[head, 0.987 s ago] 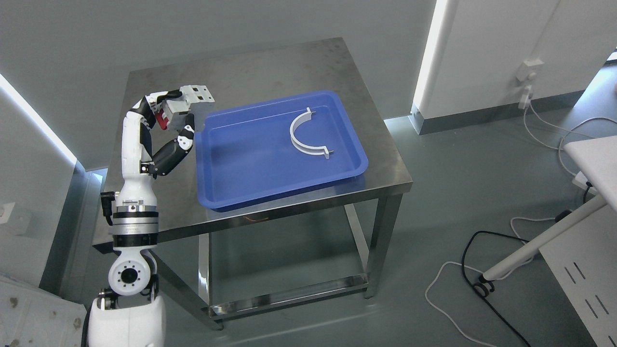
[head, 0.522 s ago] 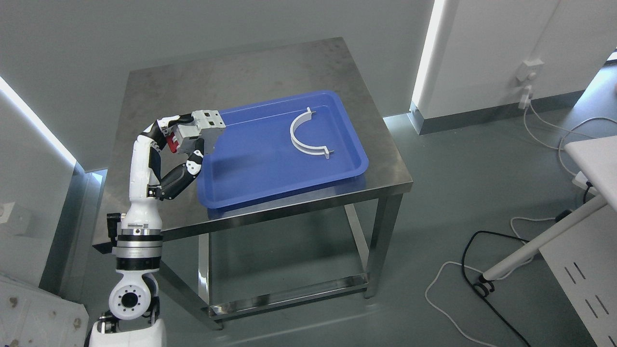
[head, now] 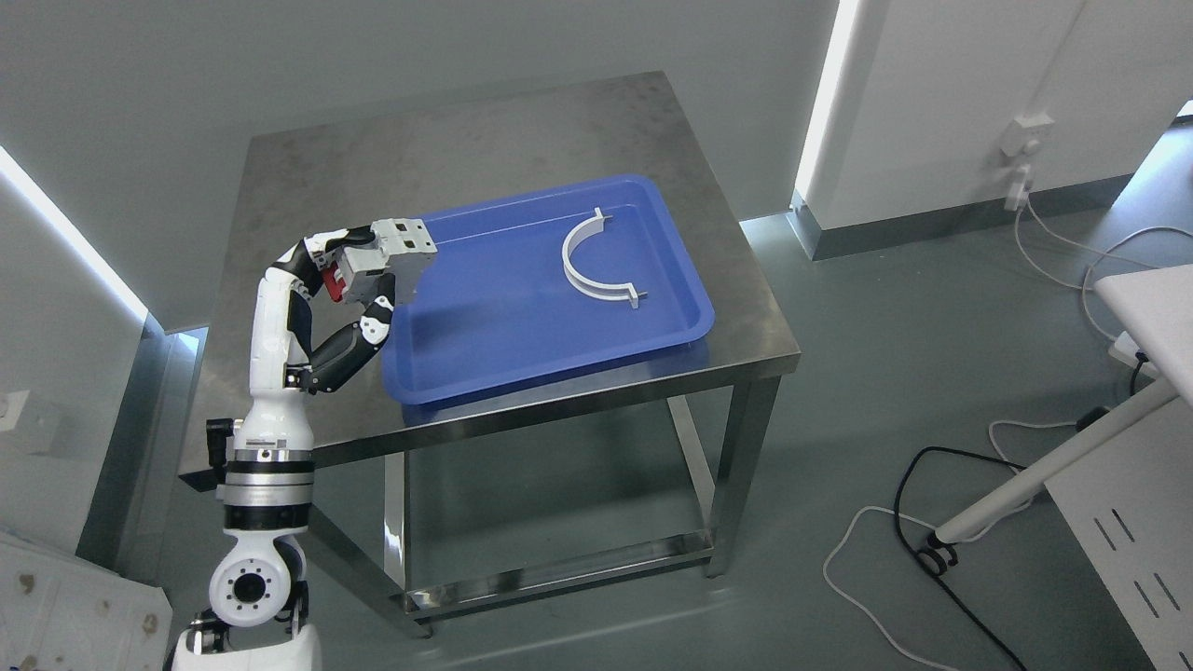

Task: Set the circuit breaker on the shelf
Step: 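Hold the circuit breaker raised in the left hand, then carry the circuit breaker in the left hand toward the blue bin shelf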

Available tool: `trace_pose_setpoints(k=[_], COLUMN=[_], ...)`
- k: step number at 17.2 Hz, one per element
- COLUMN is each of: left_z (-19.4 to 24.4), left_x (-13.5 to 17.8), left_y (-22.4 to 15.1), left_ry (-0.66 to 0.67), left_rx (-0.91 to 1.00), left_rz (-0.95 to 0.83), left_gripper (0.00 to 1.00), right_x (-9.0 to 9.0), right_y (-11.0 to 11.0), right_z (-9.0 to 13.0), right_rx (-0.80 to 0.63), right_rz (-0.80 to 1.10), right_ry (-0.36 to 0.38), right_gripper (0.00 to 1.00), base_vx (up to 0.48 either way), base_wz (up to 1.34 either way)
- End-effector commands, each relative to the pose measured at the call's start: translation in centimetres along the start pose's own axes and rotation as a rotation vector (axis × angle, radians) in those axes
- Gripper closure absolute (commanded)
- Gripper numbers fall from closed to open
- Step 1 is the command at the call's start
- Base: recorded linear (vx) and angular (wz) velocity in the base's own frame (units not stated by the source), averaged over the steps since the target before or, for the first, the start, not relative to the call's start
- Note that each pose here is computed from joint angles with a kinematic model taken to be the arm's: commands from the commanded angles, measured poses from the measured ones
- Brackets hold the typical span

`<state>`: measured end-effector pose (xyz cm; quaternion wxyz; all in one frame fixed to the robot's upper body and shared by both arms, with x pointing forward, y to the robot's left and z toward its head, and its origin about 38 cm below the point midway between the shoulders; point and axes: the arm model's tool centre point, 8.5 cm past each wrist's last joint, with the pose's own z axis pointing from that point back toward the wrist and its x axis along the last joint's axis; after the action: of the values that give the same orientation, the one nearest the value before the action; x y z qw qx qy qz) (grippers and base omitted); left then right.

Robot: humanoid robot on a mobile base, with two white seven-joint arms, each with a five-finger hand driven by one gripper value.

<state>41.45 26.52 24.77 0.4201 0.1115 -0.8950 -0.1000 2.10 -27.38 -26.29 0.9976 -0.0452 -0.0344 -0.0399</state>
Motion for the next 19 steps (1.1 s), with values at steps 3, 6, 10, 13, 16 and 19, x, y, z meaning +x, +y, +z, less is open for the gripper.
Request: trace_pose_setpoints(k=[3,6,10,13,16,19], left_z=[0.02,0.02,0.02,0.02,0.15,0.48], left_x=[0.28,0.21,0.22,0.22,0.09,-0.09], left_y=[0.44,0.37,0.43,0.43,0.41,0.32], left_ry=[-0.005,-0.001,-0.003,-0.003,0.003,0.01], left_rx=[-0.005,-0.007,-0.002,-0.002,-0.002,-0.004], left_rz=[-0.015,-0.009,0.007,0.009,0.012,0.017], left_gripper=[0.8,0.8,0.8,0.8,0.8,0.8], right_x=[0.1,0.1,0.2,0.1,0.1,0.1], right_y=[-1.12,-1.12,-1.12,-1.12,-1.12,-1.12], right_z=[0.01,0.01,0.01,0.01,0.01,0.01], right_rx=[-0.017,-0.017,-0.017,-0.017,-0.017,-0.017], right_rz=[0.002,0.002,0.002,0.002,0.002,0.002], right_ry=[-0.002,-0.002,-0.004,-0.002,-0.002,-0.002], right_gripper=[0.0,0.0,0.0,0.0,0.0,0.0], base_vx=[0.003,-0.002,-0.014,-0.046,-0.098,-0.164], base_wz=[0.0,-0.02,0.0,-0.01,-0.01,0.1])
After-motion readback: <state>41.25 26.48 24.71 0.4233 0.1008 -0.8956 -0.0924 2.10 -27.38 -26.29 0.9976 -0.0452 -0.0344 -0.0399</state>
